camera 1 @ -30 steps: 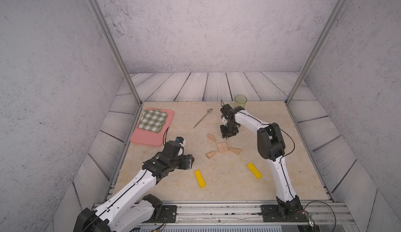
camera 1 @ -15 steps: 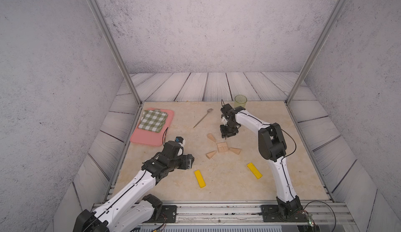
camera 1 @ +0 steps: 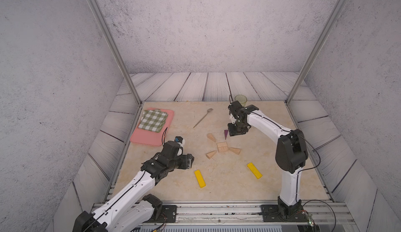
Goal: Assemble a small pinwheel with building blocks
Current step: Adjust the building block at the center of the board, then assemble the building block at the center of the board.
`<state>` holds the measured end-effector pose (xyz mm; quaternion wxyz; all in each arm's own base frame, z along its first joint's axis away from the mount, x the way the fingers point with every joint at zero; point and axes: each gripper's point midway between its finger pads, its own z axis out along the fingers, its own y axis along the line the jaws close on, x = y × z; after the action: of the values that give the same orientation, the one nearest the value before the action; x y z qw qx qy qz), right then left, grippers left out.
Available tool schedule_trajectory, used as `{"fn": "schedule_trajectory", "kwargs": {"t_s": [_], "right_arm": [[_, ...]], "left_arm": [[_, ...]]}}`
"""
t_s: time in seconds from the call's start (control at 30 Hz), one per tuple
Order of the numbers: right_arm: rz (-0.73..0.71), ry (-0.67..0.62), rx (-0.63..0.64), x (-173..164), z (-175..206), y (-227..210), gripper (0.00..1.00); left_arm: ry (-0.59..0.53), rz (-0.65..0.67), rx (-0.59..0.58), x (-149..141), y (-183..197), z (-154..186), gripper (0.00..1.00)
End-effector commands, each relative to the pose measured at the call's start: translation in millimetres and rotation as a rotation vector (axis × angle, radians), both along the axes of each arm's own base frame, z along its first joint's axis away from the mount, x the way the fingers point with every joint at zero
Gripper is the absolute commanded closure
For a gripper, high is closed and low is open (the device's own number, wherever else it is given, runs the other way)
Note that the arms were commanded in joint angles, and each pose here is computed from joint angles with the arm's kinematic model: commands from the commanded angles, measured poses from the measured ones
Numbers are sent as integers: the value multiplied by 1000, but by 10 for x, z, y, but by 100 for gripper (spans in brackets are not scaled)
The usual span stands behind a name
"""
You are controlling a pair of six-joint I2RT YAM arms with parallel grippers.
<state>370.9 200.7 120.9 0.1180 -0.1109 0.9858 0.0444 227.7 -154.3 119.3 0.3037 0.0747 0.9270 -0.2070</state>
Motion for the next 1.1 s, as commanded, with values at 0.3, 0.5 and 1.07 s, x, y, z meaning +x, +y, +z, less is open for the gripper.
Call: {"fn": "schedule_trajectory", "kwargs": {"t_s": [0.3,0.5,1.07], "right_arm": [[-210,69,-108,-1325,-158,-912,42],[-232,137,-114,-1578,-462,-981,39],[-183,254,-174,-1740,-976,-984,40]], "left_arm": [[32,8,25,10,24,-96,23],[46,2,25,4,8,-115,23],[51,5,19,-4,7,-165,23]]}}
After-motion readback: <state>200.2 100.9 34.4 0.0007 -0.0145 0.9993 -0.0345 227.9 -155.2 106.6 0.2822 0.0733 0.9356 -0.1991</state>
